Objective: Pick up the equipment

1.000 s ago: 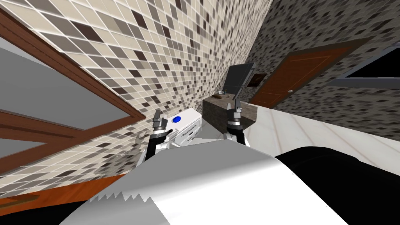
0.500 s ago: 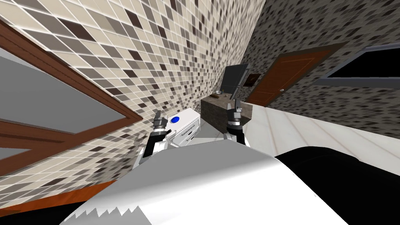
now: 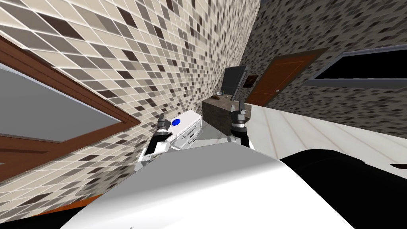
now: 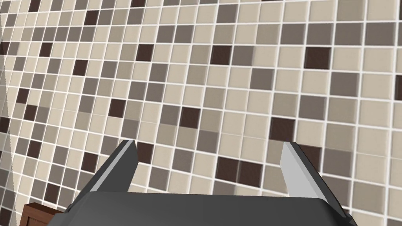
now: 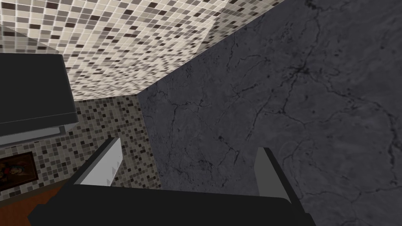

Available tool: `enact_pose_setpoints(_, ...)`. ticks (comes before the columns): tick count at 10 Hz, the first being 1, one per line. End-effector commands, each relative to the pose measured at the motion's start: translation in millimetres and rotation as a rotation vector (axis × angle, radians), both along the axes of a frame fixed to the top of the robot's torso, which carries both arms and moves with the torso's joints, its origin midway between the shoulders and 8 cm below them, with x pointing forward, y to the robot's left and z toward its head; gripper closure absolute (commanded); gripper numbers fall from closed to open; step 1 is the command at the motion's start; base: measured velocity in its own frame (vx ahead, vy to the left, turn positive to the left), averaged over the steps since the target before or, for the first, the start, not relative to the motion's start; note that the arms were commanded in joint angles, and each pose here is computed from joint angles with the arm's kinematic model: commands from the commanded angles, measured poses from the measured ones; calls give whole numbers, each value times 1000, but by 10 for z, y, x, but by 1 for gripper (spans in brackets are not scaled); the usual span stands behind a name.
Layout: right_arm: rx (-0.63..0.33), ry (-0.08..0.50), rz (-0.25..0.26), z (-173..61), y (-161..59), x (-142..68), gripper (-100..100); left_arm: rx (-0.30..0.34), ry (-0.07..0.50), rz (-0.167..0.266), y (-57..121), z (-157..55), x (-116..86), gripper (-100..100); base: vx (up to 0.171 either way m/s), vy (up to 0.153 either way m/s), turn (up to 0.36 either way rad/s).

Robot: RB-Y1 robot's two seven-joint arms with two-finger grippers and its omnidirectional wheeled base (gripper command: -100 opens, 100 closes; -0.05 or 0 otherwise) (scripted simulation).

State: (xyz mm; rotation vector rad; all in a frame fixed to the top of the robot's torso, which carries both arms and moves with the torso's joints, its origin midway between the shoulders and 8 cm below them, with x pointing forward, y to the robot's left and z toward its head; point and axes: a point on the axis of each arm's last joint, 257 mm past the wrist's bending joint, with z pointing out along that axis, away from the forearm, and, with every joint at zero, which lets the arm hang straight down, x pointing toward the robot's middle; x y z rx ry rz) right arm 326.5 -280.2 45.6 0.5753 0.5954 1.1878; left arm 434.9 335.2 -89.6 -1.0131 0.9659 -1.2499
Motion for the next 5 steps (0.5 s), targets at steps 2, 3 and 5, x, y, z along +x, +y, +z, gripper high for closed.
enact_pose_setpoints(2,0,0,0,0,0,0,0,-70,73,4,136,-199,121,-100,-38,-12,-109)
enact_pose_setpoints(3,0,0,0,0,0,0,0,-74,102,10,150,-272,134,-100,-31,-9,-78)
enact_pose_setpoints(5,0,0,0,0,0,0,0,-122,148,15,241,-392,208,-100,-39,-6,-104)
